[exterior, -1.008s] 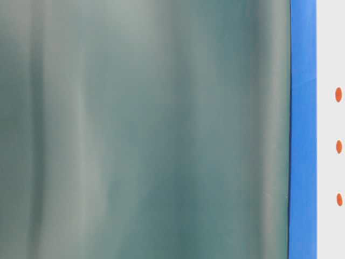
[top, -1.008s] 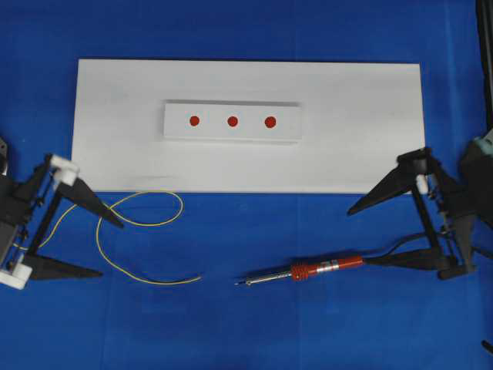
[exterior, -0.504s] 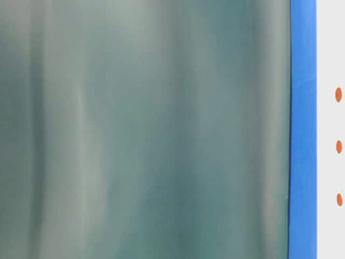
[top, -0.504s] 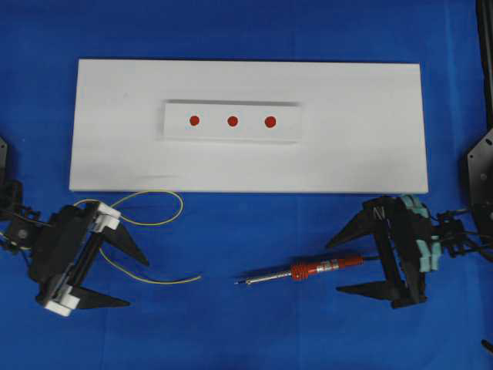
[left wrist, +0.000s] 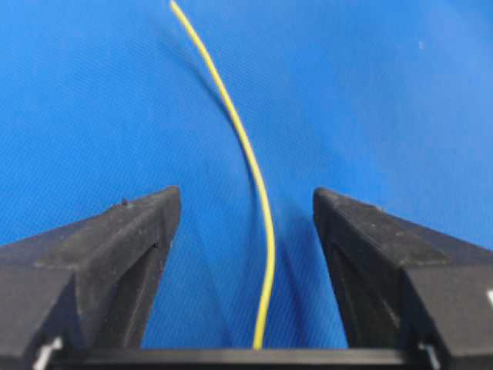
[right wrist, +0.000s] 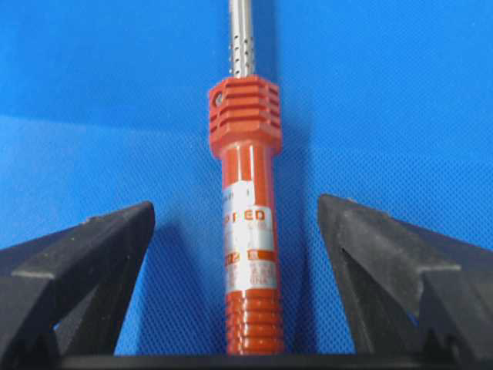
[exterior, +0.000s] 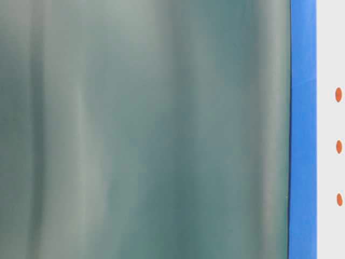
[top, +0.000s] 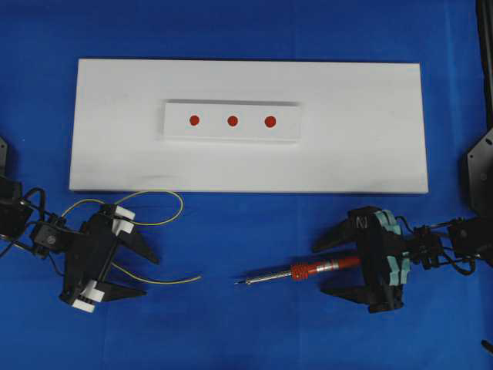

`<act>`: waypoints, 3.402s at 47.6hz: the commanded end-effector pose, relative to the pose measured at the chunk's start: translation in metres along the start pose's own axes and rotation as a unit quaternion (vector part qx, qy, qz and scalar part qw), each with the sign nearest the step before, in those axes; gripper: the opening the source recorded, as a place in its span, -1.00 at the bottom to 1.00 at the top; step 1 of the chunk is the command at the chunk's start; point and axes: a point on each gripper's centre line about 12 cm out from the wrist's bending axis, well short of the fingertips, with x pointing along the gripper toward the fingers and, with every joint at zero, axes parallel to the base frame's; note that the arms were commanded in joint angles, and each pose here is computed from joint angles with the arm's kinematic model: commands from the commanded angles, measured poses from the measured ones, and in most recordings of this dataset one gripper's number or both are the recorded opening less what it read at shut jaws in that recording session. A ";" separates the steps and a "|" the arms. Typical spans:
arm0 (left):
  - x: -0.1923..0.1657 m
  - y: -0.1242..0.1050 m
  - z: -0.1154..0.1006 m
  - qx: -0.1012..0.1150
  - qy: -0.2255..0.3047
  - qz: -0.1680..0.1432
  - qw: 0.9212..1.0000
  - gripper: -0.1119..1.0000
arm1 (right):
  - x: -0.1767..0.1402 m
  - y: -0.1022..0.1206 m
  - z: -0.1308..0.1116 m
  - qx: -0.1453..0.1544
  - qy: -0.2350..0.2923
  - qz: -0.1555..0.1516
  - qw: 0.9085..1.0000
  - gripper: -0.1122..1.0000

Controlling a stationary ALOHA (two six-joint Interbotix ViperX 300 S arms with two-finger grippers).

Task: Touch the tip of the soldering iron to the tip of the solder at the mark.
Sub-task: 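Grasp the yellow solder wire with left gripper, soldering iron with right gripper, then lift both tools and carry them up over the red-dot strip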

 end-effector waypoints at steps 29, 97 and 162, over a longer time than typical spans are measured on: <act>0.011 -0.014 -0.008 0.012 0.029 -0.017 0.999 -0.75 | 0.006 0.005 0.011 -0.021 -0.025 0.006 0.999 -0.68; -0.066 0.024 0.125 -0.042 0.138 0.070 0.987 -0.75 | -0.048 -0.009 0.131 0.009 0.062 0.004 0.998 -0.69; -0.101 0.167 0.132 -0.160 0.175 0.245 0.940 -0.75 | -0.059 -0.158 0.170 0.074 0.126 -0.182 0.972 -0.68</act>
